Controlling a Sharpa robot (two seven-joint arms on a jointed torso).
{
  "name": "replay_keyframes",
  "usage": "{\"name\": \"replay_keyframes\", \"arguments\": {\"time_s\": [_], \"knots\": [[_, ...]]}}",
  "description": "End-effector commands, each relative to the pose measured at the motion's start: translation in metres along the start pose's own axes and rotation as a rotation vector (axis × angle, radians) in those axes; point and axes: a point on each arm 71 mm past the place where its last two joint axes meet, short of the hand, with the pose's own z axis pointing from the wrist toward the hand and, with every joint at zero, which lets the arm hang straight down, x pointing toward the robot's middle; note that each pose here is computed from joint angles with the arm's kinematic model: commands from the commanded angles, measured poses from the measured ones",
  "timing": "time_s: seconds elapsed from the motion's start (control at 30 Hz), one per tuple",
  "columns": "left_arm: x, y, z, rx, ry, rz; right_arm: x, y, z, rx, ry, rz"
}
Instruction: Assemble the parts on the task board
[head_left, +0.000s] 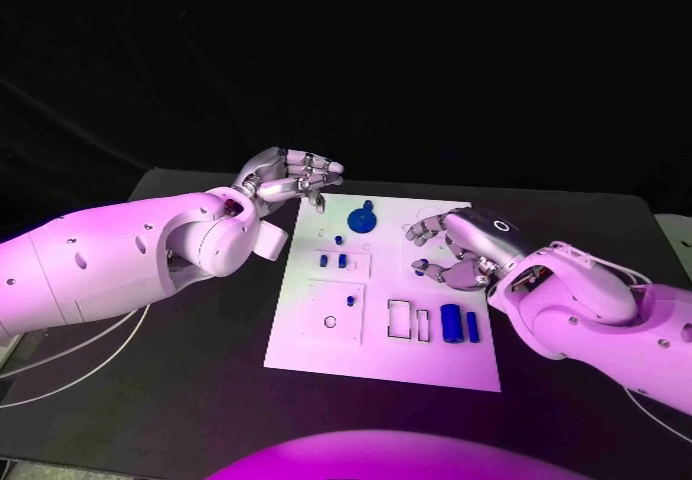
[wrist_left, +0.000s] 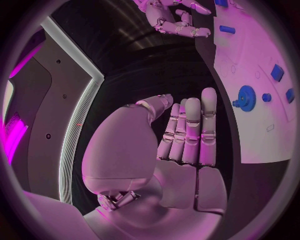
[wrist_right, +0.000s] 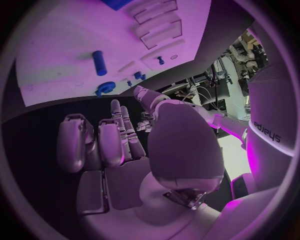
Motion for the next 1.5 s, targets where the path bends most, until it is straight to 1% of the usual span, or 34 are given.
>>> {"name": "replay_keyframes", "arguments": {"time_s": [0.03,0.17,0.3,0.5,0.77,1.03,1.33,1.5], "knots": [[0.0031,-0.0016,0.0002,0.011,0.027,-0.014,0.002,-0.013,-0.001,0.053,0.139,0.026],[0.004,-0.0017,0.0005,0.012,0.031,-0.015,-0.001,-0.026,0.001,0.073,0.193,0.012],[0.0049,-0.0018,0.001,0.014,0.035,-0.017,0.0,-0.028,0.004,0.068,0.211,-0.013],[0.0045,-0.0017,0.0008,0.013,0.034,-0.016,0.006,-0.028,0.009,0.061,0.246,-0.047],[0.0037,-0.0017,0.0004,0.013,0.032,-0.016,0.014,-0.025,0.015,0.055,0.251,-0.062],[0.0032,-0.0017,-0.0002,0.012,0.031,-0.015,0.02,-0.025,0.018,0.061,0.275,-0.083],[0.002,-0.0018,-0.001,0.01,0.028,-0.014,0.021,-0.029,0.019,0.079,0.259,-0.122],[0.0019,-0.0017,-0.001,0.009,0.028,-0.014,0.022,-0.029,0.02,0.083,0.261,-0.134]]}}
